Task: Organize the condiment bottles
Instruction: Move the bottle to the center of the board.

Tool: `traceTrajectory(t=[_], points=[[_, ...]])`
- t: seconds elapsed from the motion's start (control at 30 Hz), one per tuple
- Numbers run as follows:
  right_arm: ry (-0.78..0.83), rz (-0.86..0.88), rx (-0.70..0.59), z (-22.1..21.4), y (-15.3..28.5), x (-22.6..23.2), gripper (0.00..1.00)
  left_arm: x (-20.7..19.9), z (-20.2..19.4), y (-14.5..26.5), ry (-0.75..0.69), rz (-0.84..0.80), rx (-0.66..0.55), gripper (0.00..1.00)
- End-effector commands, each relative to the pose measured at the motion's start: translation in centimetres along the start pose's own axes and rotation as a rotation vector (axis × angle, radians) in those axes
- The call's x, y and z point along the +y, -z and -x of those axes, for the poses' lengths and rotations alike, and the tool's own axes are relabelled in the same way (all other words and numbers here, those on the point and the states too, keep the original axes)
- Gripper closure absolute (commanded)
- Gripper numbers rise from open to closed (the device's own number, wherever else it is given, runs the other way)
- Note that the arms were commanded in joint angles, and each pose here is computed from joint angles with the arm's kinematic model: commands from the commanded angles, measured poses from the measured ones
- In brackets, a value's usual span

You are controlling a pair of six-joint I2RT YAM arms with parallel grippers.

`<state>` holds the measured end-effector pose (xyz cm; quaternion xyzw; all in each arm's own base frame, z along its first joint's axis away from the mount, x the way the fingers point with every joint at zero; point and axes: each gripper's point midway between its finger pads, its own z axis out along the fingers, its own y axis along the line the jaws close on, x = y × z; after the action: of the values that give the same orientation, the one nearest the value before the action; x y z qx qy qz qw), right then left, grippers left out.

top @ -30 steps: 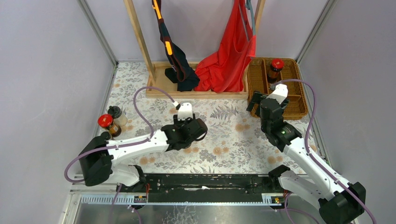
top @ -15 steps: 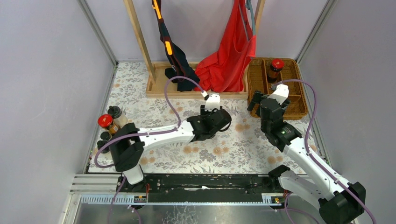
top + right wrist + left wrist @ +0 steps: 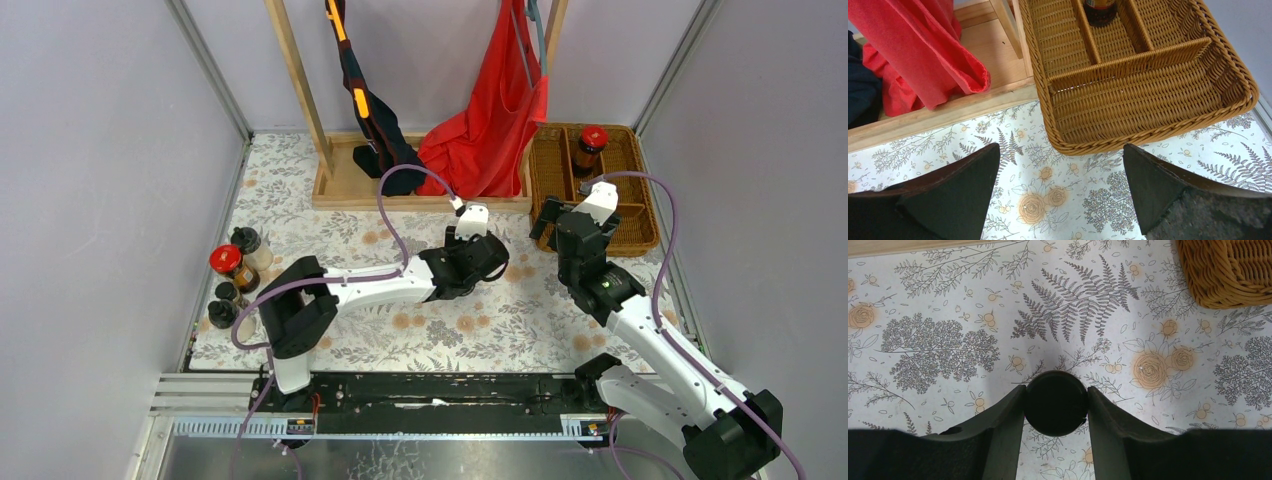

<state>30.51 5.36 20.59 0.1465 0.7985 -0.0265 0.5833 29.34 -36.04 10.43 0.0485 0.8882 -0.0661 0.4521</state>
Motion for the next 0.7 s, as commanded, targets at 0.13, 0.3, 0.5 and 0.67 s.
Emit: traceTrajectory(t=[0.13, 0.3, 0.5, 0.67], points=[[-0.04, -0.02, -0.047, 1.2, 0.3, -0.2, 0.0, -1.7, 0.7, -0.4, 0.028, -0.041, -0.036, 1.0], [-0.039, -0.021, -0.046, 1.2, 0.2, -0.2, 0.0, -1.5, 0.4, -0.7, 0.025, -0.032, -0.031, 1.0], [-0.042, -0.019, -0.046, 1.2, 0.2, -0.1, 0.0, -1.3, -0.6, -1.1, 0.027, -0.022, -0.014, 1.0], [-0.041, -0.018, -0.045, 1.2, 0.2, -0.1, 0.0, -1.1, -0.7, -1.0, 0.029, -0.014, -0.013, 0.91]])
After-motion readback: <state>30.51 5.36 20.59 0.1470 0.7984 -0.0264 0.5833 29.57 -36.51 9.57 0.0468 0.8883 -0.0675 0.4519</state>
